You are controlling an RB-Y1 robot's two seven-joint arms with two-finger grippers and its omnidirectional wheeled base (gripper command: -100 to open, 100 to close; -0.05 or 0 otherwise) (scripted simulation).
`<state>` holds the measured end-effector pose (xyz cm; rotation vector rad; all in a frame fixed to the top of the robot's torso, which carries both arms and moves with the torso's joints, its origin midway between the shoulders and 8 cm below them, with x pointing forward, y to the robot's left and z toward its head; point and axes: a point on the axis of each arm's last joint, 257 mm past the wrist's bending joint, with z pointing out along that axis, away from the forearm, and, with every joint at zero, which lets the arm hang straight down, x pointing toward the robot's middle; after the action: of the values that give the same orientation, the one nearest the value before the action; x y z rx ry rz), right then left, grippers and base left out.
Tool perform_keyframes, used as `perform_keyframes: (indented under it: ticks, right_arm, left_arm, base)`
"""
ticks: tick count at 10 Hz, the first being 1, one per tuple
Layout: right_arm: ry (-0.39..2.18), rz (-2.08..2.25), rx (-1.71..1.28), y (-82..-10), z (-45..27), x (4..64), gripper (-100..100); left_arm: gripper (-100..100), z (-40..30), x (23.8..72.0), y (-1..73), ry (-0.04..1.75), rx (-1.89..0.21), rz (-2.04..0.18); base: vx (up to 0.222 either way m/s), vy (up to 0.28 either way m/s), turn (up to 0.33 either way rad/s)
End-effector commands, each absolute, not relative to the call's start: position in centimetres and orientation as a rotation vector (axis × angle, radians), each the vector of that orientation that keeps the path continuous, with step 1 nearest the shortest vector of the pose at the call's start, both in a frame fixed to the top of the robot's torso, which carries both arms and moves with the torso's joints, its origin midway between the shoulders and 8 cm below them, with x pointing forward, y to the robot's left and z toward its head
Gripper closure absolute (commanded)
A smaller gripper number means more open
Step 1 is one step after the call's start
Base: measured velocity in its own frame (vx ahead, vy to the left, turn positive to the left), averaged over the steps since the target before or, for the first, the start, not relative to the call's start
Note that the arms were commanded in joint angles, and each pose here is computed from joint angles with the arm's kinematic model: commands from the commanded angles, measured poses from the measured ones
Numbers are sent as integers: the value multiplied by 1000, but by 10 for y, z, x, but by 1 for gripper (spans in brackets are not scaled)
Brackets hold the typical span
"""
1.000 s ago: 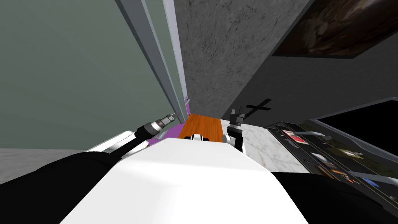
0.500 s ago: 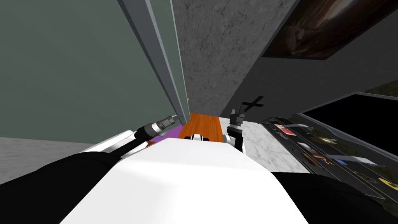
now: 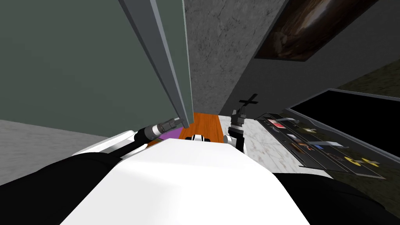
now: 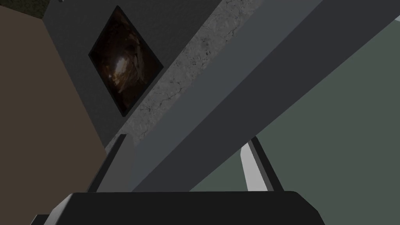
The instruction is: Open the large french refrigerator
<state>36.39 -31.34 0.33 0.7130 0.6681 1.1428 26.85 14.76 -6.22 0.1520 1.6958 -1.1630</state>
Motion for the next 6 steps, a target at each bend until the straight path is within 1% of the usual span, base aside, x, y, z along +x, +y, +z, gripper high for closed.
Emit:
perform_keyframes:
  ticks: [1,4,6]
  right_arm:
    - [668,1143,713,-313,3,364,0]
    - [668,1143,713,-313,3,364,0]
    - [668,1143,713,-313,3,364,0]
  left_arm:
    - [-100,-59,266,148,1703,179,-1188]
    - [-100,-50,271,154,1707,188,-1196]
    - [-100,-44,273,157,1708,195,-1200]
  base:
    - [-65,1,20]
    - [3,-43,58]
    - [9,-20,23]
